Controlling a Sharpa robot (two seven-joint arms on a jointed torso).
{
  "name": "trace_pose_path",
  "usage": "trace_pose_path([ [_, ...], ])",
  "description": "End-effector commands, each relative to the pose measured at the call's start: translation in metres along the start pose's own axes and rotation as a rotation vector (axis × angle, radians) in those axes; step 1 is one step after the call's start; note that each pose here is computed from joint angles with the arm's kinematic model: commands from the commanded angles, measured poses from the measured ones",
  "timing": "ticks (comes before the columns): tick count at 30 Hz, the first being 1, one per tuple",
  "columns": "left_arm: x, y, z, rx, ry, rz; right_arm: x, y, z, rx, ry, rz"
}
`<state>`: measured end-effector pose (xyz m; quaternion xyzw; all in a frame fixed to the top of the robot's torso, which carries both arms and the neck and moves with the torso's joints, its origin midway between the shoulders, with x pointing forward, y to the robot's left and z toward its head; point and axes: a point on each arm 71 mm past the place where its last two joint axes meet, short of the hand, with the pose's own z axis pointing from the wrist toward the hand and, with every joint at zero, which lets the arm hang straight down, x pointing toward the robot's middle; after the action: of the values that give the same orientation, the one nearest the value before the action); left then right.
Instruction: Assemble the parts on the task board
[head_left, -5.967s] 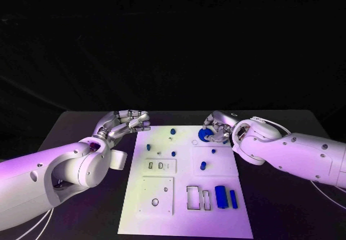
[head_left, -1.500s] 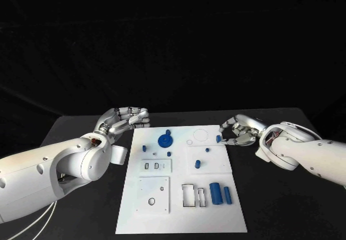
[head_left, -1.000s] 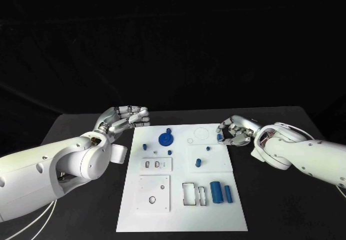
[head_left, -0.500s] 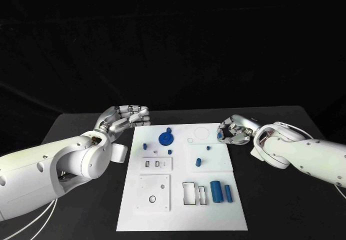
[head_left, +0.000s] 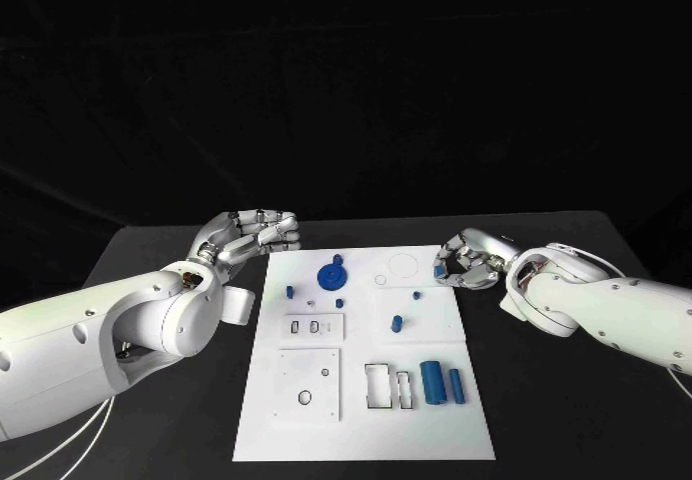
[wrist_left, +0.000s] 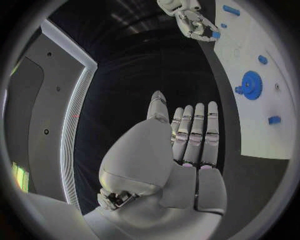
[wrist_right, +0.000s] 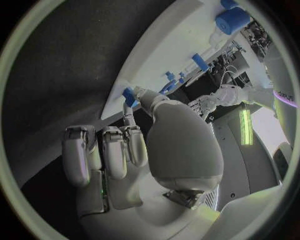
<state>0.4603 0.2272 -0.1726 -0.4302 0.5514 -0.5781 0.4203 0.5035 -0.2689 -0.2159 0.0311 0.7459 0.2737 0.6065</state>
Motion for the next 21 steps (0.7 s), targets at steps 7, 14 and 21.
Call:
trace_pose_path([
  [7, 0.0014, -0.0015, -0.0001, 0.011, 0.015, -0.007, -0.003, 0.006, -0.001, -0.006, -0.069, -0.023],
  [14, -0.0002, -0.0012, 0.0001, 0.009, 0.011, -0.006, -0.004, 0.036, -0.005, -0.016, -0.089, -0.008],
  [21, -0.0004, -0.0007, 0.0009, 0.008, 0.011, -0.005, 0.005, 0.080, -0.001, -0.048, -0.065, 0.009],
])
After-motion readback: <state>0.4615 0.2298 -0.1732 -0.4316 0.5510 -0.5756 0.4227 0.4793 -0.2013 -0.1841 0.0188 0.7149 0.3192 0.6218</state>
